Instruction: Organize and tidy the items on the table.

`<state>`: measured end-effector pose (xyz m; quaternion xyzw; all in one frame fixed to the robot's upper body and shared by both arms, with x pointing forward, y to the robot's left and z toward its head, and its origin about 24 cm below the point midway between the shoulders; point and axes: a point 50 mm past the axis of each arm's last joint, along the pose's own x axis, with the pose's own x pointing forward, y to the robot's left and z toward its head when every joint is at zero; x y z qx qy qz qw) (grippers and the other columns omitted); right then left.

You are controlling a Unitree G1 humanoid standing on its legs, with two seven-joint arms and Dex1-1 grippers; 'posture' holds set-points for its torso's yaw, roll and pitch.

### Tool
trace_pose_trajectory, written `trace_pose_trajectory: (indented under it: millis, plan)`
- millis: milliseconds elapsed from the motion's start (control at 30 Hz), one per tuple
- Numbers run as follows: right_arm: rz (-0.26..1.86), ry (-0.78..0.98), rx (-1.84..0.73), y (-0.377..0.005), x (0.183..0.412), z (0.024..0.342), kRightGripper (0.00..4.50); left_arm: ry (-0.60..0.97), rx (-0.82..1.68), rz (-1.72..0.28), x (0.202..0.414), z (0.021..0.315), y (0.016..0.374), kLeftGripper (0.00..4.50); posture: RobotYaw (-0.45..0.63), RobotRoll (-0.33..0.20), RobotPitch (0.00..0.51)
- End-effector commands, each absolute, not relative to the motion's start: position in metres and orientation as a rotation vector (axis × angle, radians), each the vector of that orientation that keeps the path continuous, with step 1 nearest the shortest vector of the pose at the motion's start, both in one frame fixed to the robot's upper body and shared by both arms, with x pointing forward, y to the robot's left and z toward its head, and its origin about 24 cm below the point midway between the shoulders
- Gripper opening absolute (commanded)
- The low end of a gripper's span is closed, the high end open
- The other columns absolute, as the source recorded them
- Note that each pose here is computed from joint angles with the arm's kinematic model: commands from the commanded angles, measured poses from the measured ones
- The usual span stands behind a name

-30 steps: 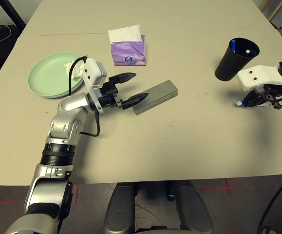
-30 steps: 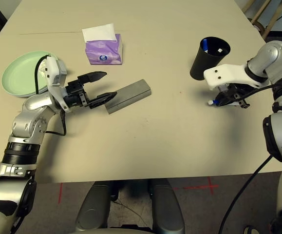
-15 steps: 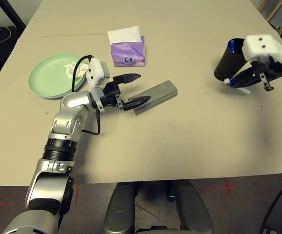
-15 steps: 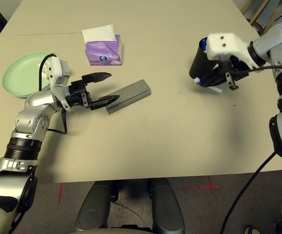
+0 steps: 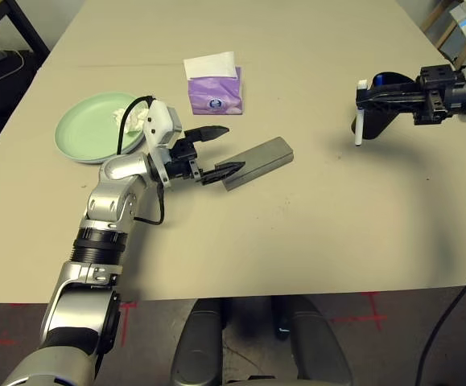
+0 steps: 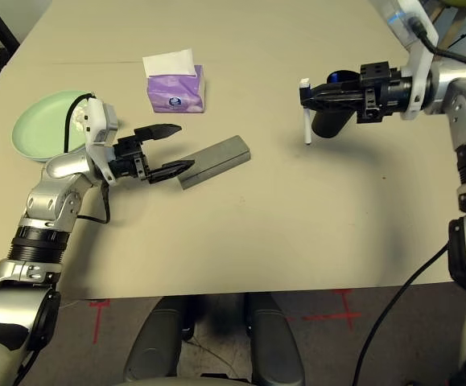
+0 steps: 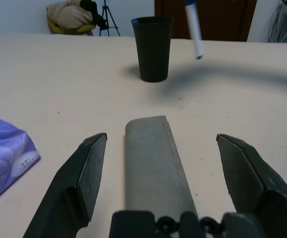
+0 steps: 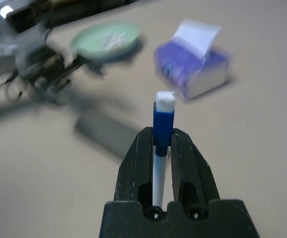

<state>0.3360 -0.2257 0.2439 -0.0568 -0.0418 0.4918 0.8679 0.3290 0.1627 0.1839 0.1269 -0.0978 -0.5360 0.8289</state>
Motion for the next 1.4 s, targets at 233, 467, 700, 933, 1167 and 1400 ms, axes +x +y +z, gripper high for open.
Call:
trace_pose_trajectory:
  millis: [233, 467, 700, 933, 1167, 1400]
  plan:
    - [0.788, -0.259, -0.066, -0.211, 0.327, 0.247, 0.32, -0.203, 0.274, -1.139, 0.33, 0.182, 0.159, 4.5, 0.06, 0.0, 0.138]
    - [0.48, -0.351, -0.055, -0.217, 0.341, 0.256, 0.32, -0.202, 0.272, -1.135, 0.329, 0.182, 0.16, 4.5, 0.07, 0.0, 0.141]
    - [0.269, -0.404, -0.023, -0.211, 0.353, 0.256, 0.32, -0.193, 0.27, -1.131, 0.329, 0.181, 0.161, 4.5, 0.07, 0.0, 0.145]
    - [0.167, -0.442, 0.032, -0.213, 0.359, 0.274, 0.32, -0.201, 0.279, -1.138, 0.331, 0.187, 0.159, 4.5, 0.07, 0.0, 0.147]
    - [0.002, -0.388, 0.069, -0.227, 0.362, 0.279, 0.32, -0.207, 0.284, -1.137, 0.333, 0.188, 0.159, 4.5, 0.07, 0.0, 0.145]
    - [-0.061, -0.353, 0.084, -0.229, 0.367, 0.278, 0.32, -0.209, 0.283, -1.135, 0.333, 0.188, 0.158, 4.5, 0.08, 0.0, 0.143]
